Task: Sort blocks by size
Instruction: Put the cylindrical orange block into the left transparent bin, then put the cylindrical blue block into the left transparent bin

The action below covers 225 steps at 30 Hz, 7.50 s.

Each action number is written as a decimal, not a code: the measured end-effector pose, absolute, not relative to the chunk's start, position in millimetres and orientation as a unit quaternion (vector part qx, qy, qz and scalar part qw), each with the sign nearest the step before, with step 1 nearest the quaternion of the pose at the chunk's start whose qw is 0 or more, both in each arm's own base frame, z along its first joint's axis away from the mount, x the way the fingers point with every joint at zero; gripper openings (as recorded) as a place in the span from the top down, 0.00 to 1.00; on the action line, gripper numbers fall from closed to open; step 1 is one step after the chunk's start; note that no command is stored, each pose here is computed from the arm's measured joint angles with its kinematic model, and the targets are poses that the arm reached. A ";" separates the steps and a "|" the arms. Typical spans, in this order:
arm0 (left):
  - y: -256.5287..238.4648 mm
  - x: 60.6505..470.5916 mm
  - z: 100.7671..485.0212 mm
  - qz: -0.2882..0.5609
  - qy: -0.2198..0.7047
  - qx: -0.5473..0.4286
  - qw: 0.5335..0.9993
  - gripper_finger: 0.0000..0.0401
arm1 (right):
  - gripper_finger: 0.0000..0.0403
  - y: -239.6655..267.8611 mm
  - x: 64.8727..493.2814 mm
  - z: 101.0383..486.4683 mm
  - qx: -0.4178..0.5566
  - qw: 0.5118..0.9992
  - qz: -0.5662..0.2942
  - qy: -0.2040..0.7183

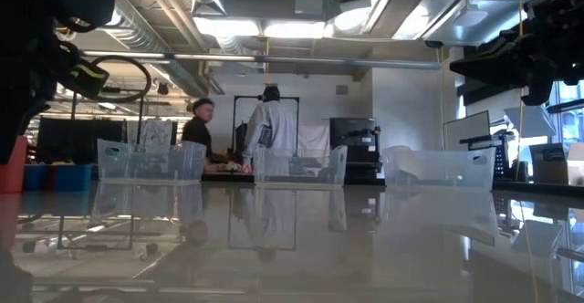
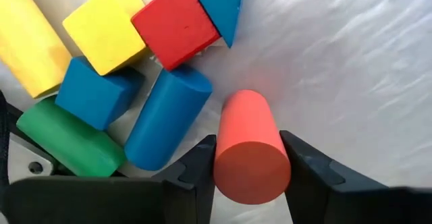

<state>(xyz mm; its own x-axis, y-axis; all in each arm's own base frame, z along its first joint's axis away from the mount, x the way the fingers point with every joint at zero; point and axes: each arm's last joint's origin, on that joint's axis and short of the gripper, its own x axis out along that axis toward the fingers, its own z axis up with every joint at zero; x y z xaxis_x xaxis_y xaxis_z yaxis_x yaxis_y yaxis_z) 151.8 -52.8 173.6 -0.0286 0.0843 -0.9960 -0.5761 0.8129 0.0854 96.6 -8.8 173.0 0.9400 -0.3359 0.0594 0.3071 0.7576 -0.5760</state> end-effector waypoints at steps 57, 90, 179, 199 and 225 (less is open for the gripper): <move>140.6 158.4 299.7 0.506 0.426 -0.089 0.745 0.66 | 0.97 -10.4 95.9 173.4 -0.300 0.933 -0.198 0.031; 204.0 182.1 202.3 0.440 0.543 -0.173 0.694 0.66 | 0.97 -10.4 95.9 173.3 -0.301 0.932 -0.198 0.032; -16.2 152.6 178.0 0.187 0.726 -0.104 0.654 0.52 | 0.97 -10.4 95.9 173.3 -0.301 0.932 -0.198 0.031; -17.3 173.7 140.5 0.144 0.767 -0.054 0.623 0.54 | 0.97 -10.4 96.0 173.2 -0.312 0.929 -0.198 0.034; -16.2 193.2 163.0 0.155 0.771 -0.059 0.615 0.67 | 0.97 -10.4 96.0 173.3 -0.312 0.929 -0.198 0.034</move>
